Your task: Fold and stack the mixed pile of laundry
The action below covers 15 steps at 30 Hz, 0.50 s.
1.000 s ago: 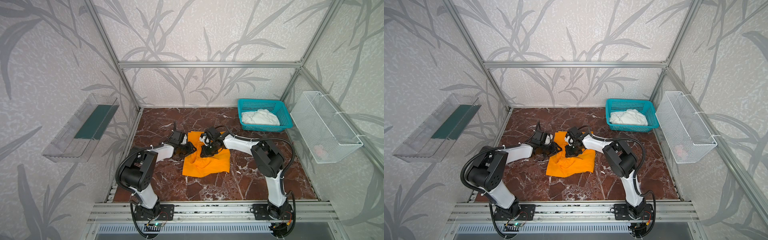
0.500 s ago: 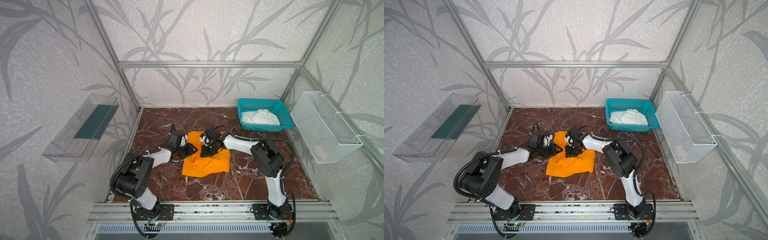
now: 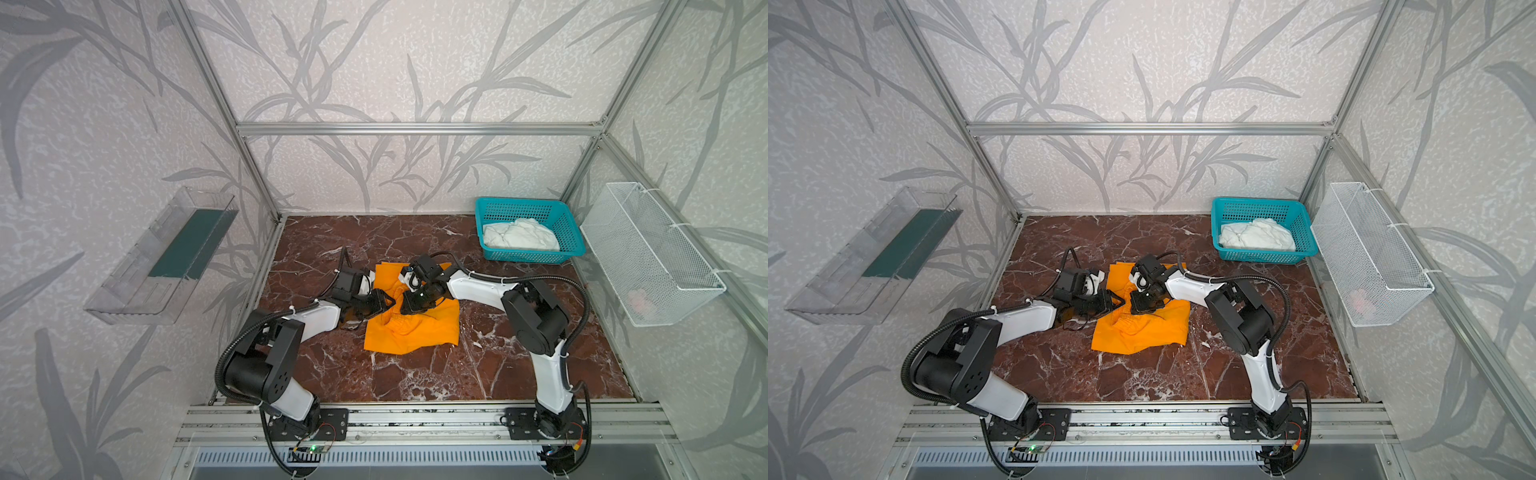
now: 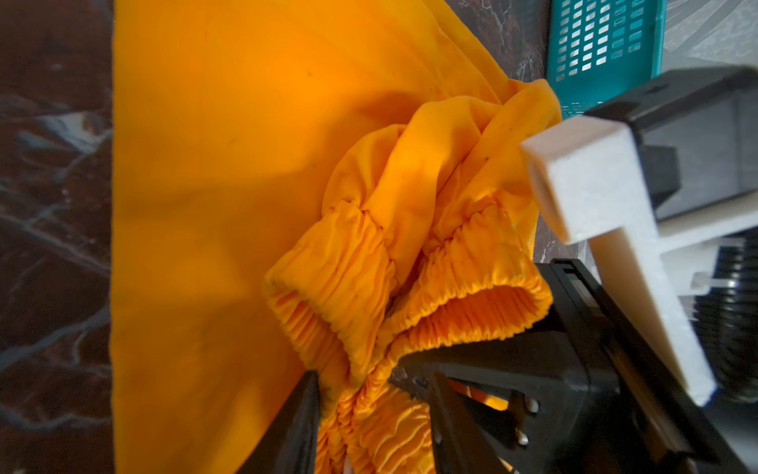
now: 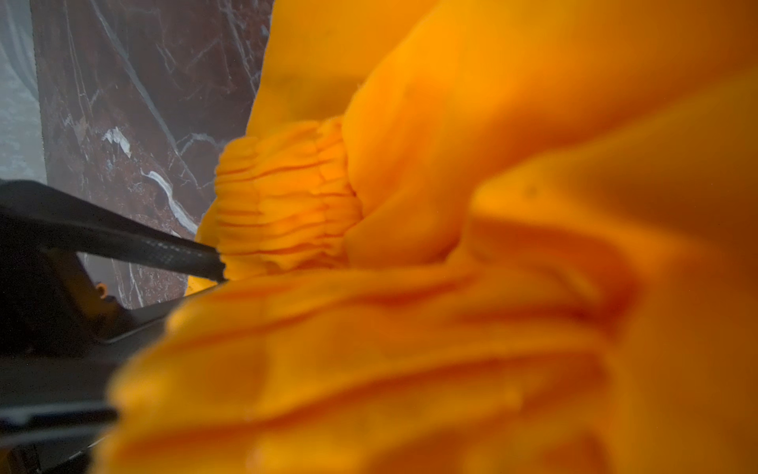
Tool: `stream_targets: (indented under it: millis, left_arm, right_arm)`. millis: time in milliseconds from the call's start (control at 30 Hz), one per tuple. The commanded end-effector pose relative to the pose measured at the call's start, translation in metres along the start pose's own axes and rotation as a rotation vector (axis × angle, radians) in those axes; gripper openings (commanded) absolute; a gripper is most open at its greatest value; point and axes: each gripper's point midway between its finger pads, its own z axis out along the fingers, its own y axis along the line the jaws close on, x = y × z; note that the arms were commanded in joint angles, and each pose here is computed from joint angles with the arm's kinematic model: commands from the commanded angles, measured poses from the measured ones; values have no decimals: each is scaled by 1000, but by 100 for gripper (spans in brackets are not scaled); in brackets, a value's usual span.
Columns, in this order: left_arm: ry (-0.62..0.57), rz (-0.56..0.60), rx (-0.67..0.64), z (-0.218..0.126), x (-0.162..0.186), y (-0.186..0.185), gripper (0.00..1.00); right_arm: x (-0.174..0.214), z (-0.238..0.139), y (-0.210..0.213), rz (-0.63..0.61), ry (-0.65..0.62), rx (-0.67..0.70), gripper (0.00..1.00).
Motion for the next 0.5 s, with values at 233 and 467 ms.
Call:
stream_targets:
  millis: [233,467]
  left_arm:
    - [53,45,47,13,9,-9,40]
    - [80,47,58,21,15,-11,32]
  right_arm:
    - [0,0,6,-13,-5,-38,14]
    - [-1,0,8,-22,-8,-42,13]
